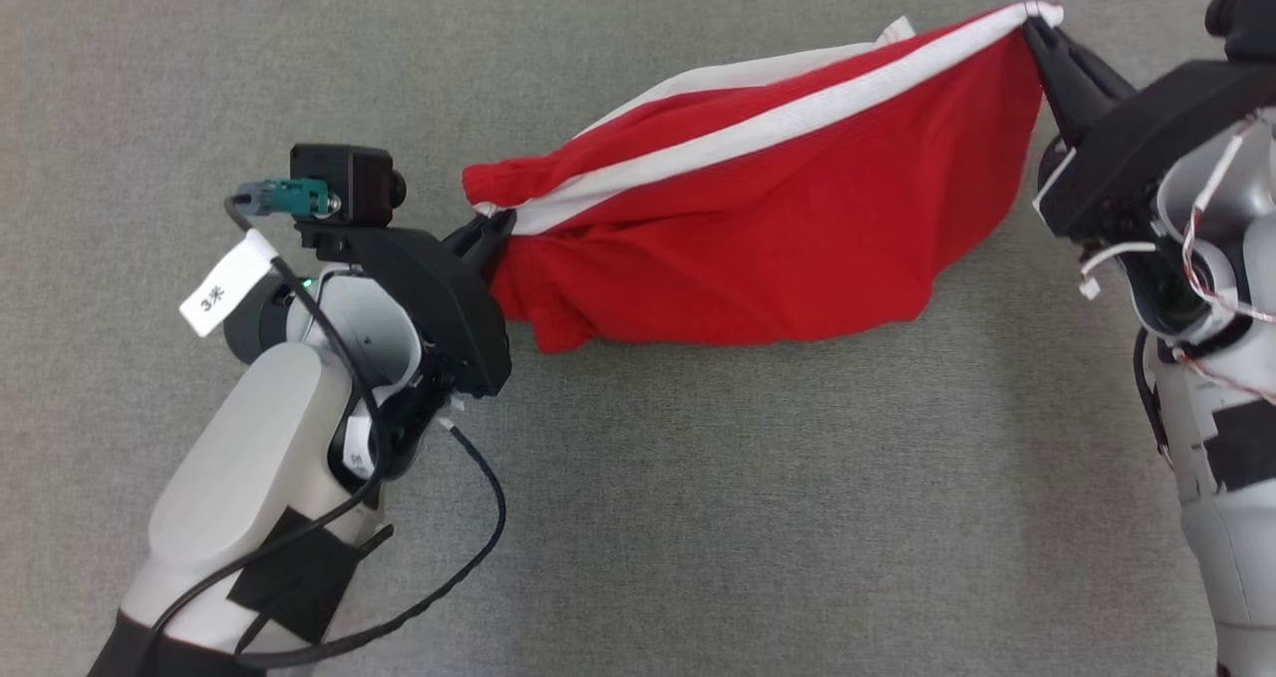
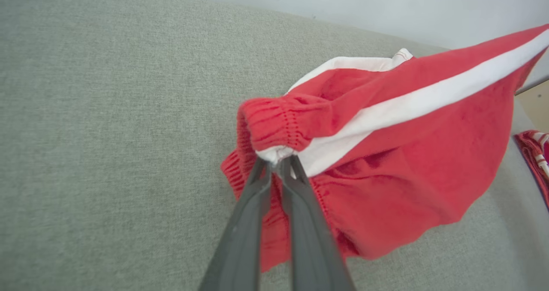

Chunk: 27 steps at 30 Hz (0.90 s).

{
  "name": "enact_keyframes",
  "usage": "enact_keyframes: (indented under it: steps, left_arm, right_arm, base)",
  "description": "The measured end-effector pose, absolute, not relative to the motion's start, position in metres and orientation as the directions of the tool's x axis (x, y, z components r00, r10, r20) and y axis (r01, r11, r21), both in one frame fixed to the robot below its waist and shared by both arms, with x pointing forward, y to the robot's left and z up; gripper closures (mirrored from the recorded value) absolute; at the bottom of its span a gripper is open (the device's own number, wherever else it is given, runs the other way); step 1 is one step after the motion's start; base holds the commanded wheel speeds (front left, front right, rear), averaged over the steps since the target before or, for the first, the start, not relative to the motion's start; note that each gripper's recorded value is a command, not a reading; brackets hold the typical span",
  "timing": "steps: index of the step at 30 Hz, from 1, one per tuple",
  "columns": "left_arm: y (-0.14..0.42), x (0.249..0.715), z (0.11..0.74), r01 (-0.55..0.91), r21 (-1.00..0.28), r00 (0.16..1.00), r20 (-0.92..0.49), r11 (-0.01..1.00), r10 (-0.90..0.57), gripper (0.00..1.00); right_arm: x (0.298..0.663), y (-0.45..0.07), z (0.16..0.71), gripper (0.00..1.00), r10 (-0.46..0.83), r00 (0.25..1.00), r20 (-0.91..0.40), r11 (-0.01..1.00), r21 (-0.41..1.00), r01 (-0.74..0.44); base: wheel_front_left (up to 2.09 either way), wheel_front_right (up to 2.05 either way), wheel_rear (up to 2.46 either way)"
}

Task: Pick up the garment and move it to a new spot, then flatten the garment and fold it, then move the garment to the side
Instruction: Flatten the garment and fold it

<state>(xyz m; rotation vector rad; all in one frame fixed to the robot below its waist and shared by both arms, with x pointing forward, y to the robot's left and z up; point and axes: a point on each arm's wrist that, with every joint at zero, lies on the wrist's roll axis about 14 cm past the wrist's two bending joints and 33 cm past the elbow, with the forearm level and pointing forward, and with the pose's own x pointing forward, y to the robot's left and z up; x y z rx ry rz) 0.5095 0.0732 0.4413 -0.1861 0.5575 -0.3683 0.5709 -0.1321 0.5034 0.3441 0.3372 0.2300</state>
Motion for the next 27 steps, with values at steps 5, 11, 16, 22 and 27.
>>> enact_keyframes:
  steps: [5,11,16,22,27]
  left_arm:
    - [0.077,0.513,0.435,0.272,-0.273,0.790,-0.484,0.923,-0.376,1.00]
    - [0.076,0.517,0.432,0.273,-0.269,0.799,-0.471,0.924,-0.373,0.78]
    - [0.079,0.524,0.436,0.258,-0.262,0.826,-0.439,0.930,-0.353,0.00]
    - [0.090,0.535,0.452,0.248,-0.218,0.873,-0.372,0.944,-0.315,0.00]
    - [0.091,0.534,0.468,0.275,-0.184,0.898,-0.303,0.944,-0.321,0.00]
  right_arm:
    - [0.586,-0.120,0.498,1.00,0.285,0.917,-0.278,0.917,0.358,-0.177]
    - [0.593,-0.115,0.485,1.00,0.277,0.921,-0.275,0.917,0.363,-0.168]
    - [0.602,-0.109,0.489,0.00,0.274,0.934,-0.228,0.913,0.367,-0.178]
    - [0.611,-0.110,0.508,0.00,0.258,0.957,-0.131,0.915,0.352,-0.198]
    - [0.606,-0.112,0.515,0.00,0.264,0.959,-0.106,0.918,0.333,-0.216]
  base:
    - [0.00,0.00,0.00]
    - [0.00,0.00,0.00]
    - [0.00,0.00,0.00]
    - [0.00,0.00,0.00]
    - [0.00,0.00,0.00]
